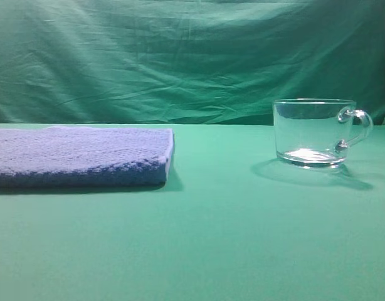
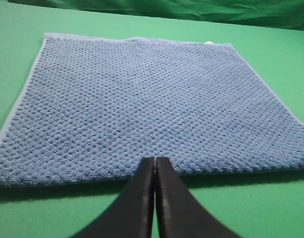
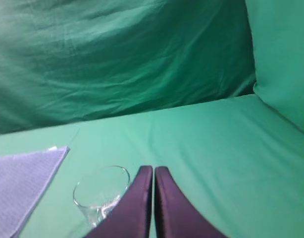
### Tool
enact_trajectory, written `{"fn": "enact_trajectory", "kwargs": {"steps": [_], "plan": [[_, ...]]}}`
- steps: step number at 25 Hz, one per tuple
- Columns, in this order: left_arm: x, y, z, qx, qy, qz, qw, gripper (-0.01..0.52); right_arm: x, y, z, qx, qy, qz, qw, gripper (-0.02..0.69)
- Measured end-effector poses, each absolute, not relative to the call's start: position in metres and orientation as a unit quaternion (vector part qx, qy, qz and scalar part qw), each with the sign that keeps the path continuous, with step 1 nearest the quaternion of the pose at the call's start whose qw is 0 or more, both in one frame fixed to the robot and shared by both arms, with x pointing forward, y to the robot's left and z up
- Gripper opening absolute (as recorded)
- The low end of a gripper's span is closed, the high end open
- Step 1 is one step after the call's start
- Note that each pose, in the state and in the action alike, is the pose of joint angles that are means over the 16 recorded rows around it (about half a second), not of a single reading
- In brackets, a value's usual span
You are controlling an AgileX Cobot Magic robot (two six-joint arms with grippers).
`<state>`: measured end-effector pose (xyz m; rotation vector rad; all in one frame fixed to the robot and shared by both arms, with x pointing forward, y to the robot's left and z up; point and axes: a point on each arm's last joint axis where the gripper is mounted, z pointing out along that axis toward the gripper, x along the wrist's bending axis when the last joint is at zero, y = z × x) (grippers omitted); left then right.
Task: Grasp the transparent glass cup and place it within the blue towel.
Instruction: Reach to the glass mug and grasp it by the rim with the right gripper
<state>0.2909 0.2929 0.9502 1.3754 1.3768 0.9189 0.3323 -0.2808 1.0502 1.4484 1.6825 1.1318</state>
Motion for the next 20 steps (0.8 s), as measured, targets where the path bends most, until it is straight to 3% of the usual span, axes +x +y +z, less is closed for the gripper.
{"fn": "enact_trajectory", "kwargs": {"steps": [14,17,20], "plan": [[0.291,0.293,0.950,0.562,0.563,0.376,0.475,0.000,0.408,-0.262,1.048,0.510,0.775,0.316,0.200,0.006],[0.291,0.293,0.950,0.562,0.563,0.376,0.475,0.000,0.422,-0.253,1.043,0.488,0.803,0.295,0.176,0.042],[0.291,0.293,0.950,0.562,0.563,0.376,0.475,0.000,0.435,-0.241,1.037,0.467,0.826,0.276,0.153,0.124]]}}
